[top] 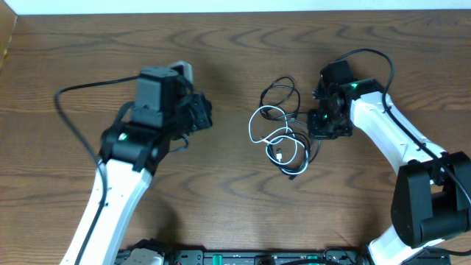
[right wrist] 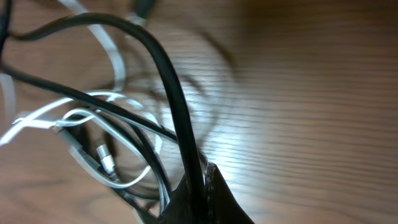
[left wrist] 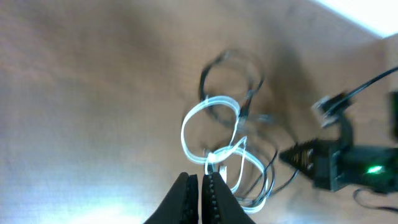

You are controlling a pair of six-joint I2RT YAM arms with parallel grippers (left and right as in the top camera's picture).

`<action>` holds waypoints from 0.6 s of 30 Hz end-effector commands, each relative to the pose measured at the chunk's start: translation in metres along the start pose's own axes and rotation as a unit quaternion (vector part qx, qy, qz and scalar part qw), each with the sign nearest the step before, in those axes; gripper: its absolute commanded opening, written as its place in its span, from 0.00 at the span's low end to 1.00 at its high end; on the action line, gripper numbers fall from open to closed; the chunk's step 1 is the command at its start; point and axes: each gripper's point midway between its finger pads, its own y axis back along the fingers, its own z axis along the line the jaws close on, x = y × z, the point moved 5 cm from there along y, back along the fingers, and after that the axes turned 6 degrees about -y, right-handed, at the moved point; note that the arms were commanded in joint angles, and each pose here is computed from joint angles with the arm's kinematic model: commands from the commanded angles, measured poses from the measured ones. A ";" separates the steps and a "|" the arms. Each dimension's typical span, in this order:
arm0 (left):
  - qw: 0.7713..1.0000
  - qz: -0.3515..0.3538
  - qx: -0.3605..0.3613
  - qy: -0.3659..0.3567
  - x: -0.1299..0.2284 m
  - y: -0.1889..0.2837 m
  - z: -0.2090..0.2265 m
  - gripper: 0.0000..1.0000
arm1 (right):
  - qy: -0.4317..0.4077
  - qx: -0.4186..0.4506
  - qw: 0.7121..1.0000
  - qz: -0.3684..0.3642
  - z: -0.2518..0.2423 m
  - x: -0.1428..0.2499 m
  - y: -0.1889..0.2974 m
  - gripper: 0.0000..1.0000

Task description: Untangle cables

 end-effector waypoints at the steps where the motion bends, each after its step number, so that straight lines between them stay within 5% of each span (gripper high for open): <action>1: 0.996 0.082 0.024 -0.013 0.023 -0.027 -0.011 0.17 | 0.027 -0.049 0.998 0.019 0.017 0.006 -0.001 0.01; 10: 0.968 0.244 0.046 -0.040 0.085 -0.102 -0.039 0.27 | 0.035 -0.047 0.998 0.028 0.022 0.011 -0.002 0.01; 18: 0.947 0.291 0.087 -0.105 0.127 -0.137 -0.074 0.38 | 0.035 -0.046 0.998 0.030 0.021 0.012 -0.002 0.01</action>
